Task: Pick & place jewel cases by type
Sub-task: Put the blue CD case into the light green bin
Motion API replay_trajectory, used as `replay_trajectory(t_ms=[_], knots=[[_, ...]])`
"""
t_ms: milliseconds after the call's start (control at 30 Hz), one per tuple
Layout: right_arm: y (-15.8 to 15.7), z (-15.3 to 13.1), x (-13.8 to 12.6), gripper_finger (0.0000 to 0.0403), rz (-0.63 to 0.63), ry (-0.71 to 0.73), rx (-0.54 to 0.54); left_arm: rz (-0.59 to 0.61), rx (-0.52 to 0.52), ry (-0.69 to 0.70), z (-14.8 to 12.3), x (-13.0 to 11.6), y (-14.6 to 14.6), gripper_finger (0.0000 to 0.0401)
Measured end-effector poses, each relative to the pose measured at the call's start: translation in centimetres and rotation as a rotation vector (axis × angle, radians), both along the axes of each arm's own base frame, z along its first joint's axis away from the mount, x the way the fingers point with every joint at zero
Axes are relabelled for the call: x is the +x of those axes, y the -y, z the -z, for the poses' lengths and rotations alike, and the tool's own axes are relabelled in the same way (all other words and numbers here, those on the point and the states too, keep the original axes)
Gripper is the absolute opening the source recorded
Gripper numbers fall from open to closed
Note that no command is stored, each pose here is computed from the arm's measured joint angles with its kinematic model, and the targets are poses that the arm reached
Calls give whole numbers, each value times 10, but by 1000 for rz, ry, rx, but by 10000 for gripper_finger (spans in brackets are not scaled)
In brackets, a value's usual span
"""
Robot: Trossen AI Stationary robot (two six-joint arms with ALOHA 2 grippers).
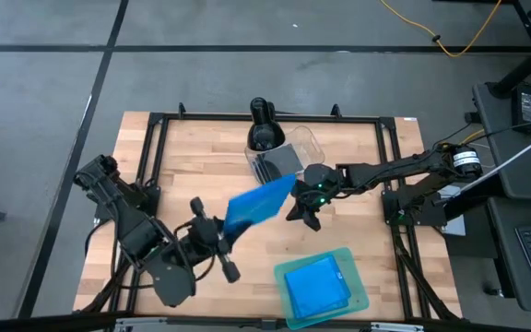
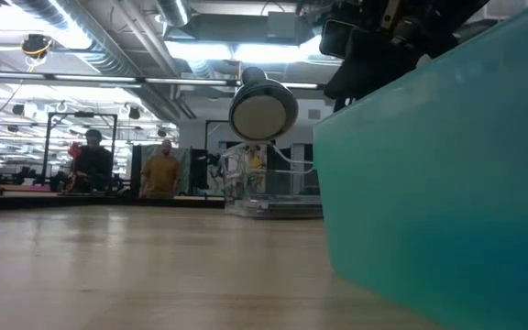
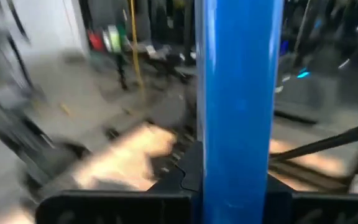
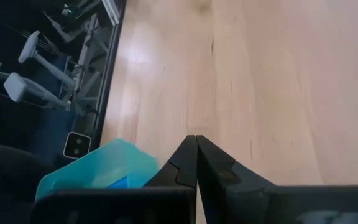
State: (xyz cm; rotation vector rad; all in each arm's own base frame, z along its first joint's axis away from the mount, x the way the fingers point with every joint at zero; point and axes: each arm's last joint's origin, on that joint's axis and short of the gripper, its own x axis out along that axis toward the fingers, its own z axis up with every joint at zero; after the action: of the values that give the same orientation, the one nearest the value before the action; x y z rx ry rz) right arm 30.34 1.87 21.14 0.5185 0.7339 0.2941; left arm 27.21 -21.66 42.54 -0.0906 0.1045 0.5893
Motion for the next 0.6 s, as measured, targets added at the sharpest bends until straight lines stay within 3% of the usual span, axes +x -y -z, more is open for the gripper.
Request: replay_trajectory(t_ms=[100,233,467,600], knots=[[-1,-1,1,7,-17,24,-15,27,-206,65,7,1,2,12],[-2,-3,2,7,-47,66,-47,41,-345,88,16,-3,7,12],[-2,-17,1,19,-187,89,-41,65,-400,11,36,-16,22,10],[-2,-47,5,56,-304,90,-145,53,-474,-103,62,-15,31,10]])
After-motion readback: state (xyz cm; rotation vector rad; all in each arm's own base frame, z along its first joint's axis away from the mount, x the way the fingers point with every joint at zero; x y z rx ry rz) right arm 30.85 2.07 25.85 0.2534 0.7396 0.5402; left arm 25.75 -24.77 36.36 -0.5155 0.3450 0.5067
